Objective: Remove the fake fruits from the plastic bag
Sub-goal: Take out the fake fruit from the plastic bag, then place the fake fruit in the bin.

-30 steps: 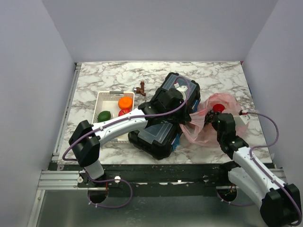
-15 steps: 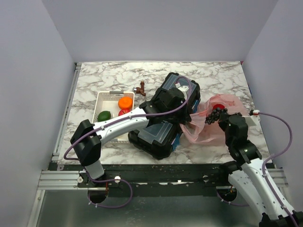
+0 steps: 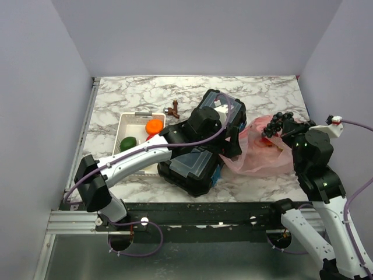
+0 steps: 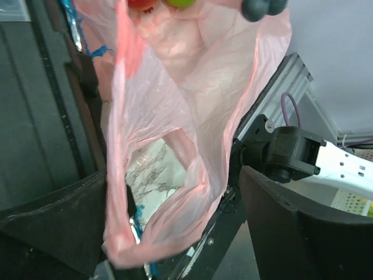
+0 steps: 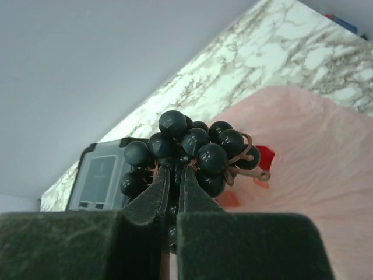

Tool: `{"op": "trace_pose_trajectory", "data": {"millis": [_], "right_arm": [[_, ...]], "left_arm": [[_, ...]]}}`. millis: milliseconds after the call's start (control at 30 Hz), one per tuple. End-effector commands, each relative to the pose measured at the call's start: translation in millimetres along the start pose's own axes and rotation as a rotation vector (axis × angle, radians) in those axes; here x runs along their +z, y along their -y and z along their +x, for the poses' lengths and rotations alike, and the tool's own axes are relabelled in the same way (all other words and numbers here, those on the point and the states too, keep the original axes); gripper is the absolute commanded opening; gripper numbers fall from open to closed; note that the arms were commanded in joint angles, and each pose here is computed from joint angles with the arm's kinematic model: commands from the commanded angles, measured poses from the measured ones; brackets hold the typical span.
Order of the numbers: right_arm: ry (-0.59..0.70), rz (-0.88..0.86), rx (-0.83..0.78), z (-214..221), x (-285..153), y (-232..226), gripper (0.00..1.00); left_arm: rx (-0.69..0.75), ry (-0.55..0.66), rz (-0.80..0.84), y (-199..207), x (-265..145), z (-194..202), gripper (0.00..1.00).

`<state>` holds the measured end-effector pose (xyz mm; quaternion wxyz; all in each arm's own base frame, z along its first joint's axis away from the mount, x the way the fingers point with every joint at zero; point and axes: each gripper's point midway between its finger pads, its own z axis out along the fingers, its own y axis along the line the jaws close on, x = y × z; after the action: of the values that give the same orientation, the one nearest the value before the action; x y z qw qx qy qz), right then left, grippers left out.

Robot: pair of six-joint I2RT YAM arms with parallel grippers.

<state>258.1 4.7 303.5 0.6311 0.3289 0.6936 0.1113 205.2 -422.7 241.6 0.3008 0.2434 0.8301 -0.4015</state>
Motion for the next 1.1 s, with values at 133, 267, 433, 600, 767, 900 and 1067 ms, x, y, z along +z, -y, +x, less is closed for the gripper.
{"op": "trace_pose_trajectory", "data": {"millis": [133, 267, 433, 600, 767, 900, 1067], "right_arm": [[-0.054, -0.187, -0.043, -26, -21, -49, 0.01], [-0.075, -0.285, -0.019, -32, -29, -73, 0.01], [-0.193, -0.475, -0.046, -17, -28, -121, 0.01], [-0.374, -0.659, 0.026, 14, -19, -173, 0.01], [-0.432, -0.741, 0.082, 34, -13, -220, 0.01], [-0.458, -0.78, 0.016, 72, -26, -270, 0.01], [-0.52, -0.798, -0.024, 129, -25, -316, 0.01]], "left_arm": [[-0.023, 0.05, -0.027, -7, -56, -26, 0.94], [0.006, 0.174, -0.016, 4, -96, -61, 0.95], [0.147, 0.395, -0.09, 1, -165, -106, 0.96], [0.29, 0.619, -0.248, -13, -235, -134, 0.98], [0.426, 0.8, -0.383, -34, -281, -132, 0.99], [0.46, 0.875, -0.424, -45, -294, -121, 0.99], [0.51, 0.874, -0.453, -46, -299, -117, 0.99]]}}
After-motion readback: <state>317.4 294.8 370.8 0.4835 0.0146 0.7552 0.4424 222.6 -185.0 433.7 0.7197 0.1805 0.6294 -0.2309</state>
